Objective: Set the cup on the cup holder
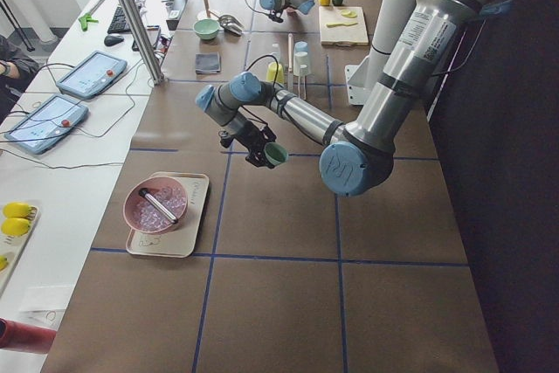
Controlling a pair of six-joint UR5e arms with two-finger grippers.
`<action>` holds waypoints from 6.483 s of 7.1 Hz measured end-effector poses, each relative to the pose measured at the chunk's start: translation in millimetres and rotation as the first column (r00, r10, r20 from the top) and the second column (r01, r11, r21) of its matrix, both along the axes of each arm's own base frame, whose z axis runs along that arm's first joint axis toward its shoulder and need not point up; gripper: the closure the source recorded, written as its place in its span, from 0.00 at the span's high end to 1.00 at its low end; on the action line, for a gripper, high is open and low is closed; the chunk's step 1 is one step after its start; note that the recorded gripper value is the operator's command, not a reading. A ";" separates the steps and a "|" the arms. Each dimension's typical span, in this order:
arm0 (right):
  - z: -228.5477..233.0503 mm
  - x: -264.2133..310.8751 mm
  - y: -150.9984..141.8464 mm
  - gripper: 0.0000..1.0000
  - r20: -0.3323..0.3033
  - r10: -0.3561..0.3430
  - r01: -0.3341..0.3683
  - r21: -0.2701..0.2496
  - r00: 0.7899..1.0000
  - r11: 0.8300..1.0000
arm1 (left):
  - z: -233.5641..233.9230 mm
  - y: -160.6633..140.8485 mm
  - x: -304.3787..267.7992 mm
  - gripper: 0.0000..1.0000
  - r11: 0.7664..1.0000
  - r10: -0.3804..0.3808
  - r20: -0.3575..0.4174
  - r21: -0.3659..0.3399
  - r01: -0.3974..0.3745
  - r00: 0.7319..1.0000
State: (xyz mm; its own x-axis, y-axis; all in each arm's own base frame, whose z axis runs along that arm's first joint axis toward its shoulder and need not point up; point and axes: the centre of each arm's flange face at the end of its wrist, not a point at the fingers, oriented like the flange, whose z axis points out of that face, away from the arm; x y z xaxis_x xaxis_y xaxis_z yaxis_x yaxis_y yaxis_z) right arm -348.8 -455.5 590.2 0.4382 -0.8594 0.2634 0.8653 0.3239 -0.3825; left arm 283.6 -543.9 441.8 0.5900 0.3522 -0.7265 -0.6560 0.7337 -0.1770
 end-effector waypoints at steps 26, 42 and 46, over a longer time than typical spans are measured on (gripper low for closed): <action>-292.5 -112.3 70.9 0.19 0.723 -0.419 -0.754 -0.212 -0.549 0.622 | -155.7 248.5 165.0 0.10 0.015 0.382 -0.912 0.166 0.986 0.148; -286.1 -138.1 68.8 1.00 0.744 -0.391 -0.756 -0.229 -0.542 0.613 | -124.2 255.9 203.7 1.00 0.041 0.382 -0.915 0.160 0.986 0.132; -313.8 -117.1 66.5 1.00 0.775 -0.256 -0.716 -0.330 -0.578 0.616 | -156.1 224.0 161.8 1.00 -0.039 0.378 -0.917 0.120 0.992 0.126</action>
State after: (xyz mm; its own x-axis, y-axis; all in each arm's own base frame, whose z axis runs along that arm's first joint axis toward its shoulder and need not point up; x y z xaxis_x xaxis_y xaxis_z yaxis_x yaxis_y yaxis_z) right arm -465.9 -389.0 276.3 0.2583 -0.8376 0.4813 -0.5816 0.2630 0.7698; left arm 445.4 -319.9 285.6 0.4168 0.8812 -0.2232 0.6434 -0.1125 0.7572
